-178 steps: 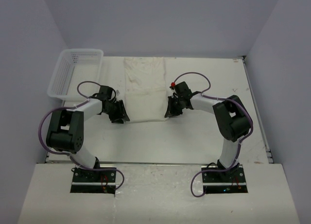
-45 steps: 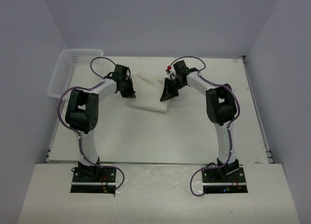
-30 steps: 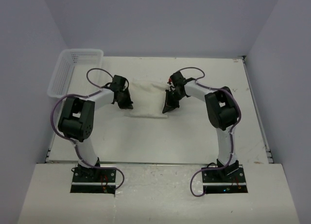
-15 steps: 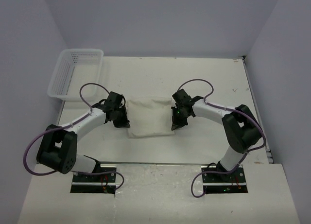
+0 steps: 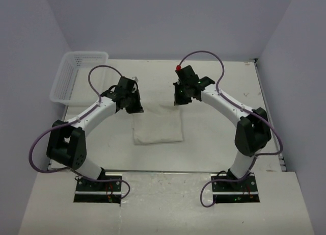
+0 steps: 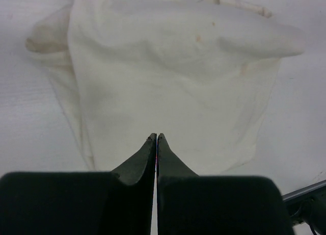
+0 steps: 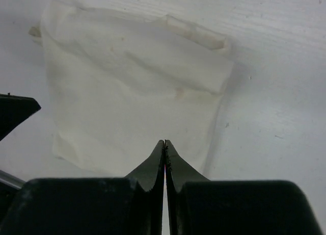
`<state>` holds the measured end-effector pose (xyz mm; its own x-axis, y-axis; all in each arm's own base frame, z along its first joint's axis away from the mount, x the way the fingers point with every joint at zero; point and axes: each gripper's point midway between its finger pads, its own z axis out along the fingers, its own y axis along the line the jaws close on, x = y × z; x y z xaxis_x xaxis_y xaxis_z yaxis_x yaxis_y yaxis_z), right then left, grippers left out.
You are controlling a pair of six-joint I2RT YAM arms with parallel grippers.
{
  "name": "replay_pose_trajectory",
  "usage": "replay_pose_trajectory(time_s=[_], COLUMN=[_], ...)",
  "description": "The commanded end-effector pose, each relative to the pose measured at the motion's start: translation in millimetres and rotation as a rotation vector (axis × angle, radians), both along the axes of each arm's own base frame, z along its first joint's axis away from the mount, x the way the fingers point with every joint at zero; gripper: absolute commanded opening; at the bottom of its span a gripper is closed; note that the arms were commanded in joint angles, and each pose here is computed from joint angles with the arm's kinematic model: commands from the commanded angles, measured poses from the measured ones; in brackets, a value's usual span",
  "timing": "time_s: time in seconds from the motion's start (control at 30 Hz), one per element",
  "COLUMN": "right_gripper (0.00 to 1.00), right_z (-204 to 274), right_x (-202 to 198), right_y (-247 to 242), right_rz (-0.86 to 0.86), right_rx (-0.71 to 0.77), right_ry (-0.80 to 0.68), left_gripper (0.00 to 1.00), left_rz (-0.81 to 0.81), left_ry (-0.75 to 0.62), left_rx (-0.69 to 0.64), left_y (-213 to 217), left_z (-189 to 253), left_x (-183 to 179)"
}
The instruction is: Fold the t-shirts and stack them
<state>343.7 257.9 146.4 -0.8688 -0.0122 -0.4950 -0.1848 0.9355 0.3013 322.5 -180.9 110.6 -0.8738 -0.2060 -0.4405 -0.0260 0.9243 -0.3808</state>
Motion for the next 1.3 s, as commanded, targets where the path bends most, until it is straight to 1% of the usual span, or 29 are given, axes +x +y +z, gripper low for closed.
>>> replay_pose_trajectory(time_s=[0.0,0.07,0.1,0.23,0.3,0.6,0.83,1.0,1.1,1.27], right_gripper=[0.0,0.0,0.0,0.0,0.0,0.0,0.0,0.0,0.0,0.0], right_z=[-35.6,-35.9,-43.8,-49.5,-52.9,-76.7,-96.7,-106.8,-106.4,-106.6], right_x=[15.4,26.0,27.3,35.3,36.4,54.1,61.8,79.4,87.0,94.3], right_y=[-1.8,2.2,4.6,6.0,6.7,4.6,5.3,-4.1,-8.0,-12.1], right_rz=[0.039,0.045,0.054,0.047,0.051,0.04,0.032,-0.001,-0.007,-0.017], right_rx=[-0.075,-0.056,-0.054,-0.054,-0.052,-0.061,-0.077,-0.104,-0.105,-0.113], right_ry=[0.074,0.077,0.097,0.105,0.114,0.164,0.212,0.237,0.236,0.237], left_gripper=[0.0,0.0,0.0,0.0,0.0,0.0,0.0,0.0,0.0,0.0], left_rz=[-0.074,-0.099,-0.11,-0.165,-0.164,-0.132,-0.114,-0.062,-0.026,-0.002], left_ry=[-0.006,-0.017,-0.021,0.017,0.024,0.137,0.151,0.174,0.23,0.277], left_rx=[-0.035,-0.05,-0.054,-0.073,-0.072,-0.006,0.024,0.072,0.106,0.12], left_y=[-17.9,-23.4,-25.2,-30.7,-28.2,-12.3,-4.9,11.1,23.8,30.1], left_z=[3.5,6.9,7.6,-1.4,-3.8,-44.3,-50.5,-65.5,-84.1,-99.1], left_x=[10.7,7.0,5.9,-14.2,-21.2,-75.8,-98.3,-112.8,-129.1,-142.3])
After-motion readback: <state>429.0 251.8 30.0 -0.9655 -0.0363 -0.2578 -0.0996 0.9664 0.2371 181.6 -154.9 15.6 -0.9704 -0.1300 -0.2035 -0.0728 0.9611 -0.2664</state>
